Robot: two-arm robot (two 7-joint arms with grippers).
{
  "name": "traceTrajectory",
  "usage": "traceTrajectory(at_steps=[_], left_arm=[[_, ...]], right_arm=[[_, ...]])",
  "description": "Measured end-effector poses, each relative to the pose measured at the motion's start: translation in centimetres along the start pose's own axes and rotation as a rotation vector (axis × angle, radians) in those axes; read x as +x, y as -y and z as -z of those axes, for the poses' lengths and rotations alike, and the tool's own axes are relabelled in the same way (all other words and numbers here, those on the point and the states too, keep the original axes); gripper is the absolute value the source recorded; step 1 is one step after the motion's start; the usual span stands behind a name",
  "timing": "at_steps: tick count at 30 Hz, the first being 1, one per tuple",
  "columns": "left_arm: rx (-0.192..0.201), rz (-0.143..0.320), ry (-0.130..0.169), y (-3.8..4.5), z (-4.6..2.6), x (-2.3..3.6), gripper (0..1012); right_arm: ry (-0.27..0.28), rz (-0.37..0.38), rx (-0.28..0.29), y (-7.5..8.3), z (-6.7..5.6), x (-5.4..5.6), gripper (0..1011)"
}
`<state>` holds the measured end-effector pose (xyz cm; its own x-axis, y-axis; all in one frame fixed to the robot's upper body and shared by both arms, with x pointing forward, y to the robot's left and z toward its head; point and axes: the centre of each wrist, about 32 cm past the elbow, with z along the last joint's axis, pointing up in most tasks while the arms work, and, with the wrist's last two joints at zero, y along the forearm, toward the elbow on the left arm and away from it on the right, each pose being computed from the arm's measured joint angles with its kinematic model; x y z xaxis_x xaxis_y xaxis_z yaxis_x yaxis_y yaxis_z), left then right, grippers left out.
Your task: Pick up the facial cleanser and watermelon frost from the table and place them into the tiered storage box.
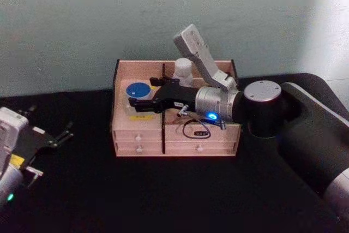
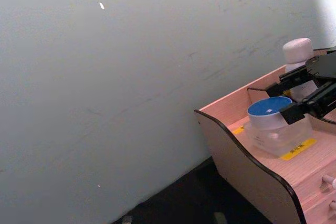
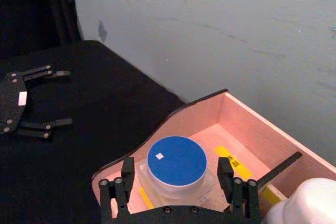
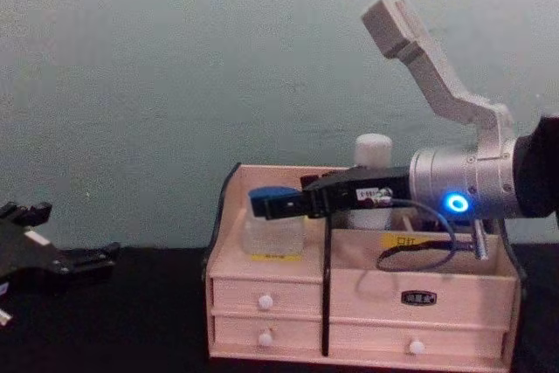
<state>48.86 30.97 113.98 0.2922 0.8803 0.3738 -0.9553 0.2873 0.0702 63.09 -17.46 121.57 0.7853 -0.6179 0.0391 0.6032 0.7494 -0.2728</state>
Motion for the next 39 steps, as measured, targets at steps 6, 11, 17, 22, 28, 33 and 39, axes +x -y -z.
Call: traceTrajectory(at_steps=[6, 11, 17, 22, 28, 33, 39], left_arm=[[0.000, 0.000, 0.000, 0.00, 0.00, 0.00, 1001], [0.000, 0.000, 0.000, 0.00, 0.00, 0.00, 1001], [0.000, 0.000, 0.000, 0.00, 0.00, 0.00, 1001], [0.000, 0.000, 0.000, 0.00, 0.00, 0.00, 1001], [0.000, 0.000, 0.000, 0.00, 0.00, 0.00, 1001], [0.000, 0.000, 0.000, 0.00, 0.00, 0.00, 1001], [0.000, 0.000, 0.000, 0.00, 0.00, 0.00, 1001]], right_arm=[[0.000, -0.001, 0.001, 0.0, 0.0, 0.0, 1002], [0.011, 0.000, 0.022, 0.3, 0.0, -0.2, 1003], [0.033, 0.006, 0.094, 2.0, 0.0, -0.6, 1002], [0.034, -0.017, 0.165, 4.1, 0.6, -0.7, 1003], [0.034, -0.099, 0.219, 7.5, 2.0, -0.7, 1002], [0.035, -0.168, 0.205, 11.0, 3.7, -0.9, 1002], [0.030, -0.162, 0.144, 14.8, 5.6, -1.2, 1002]])
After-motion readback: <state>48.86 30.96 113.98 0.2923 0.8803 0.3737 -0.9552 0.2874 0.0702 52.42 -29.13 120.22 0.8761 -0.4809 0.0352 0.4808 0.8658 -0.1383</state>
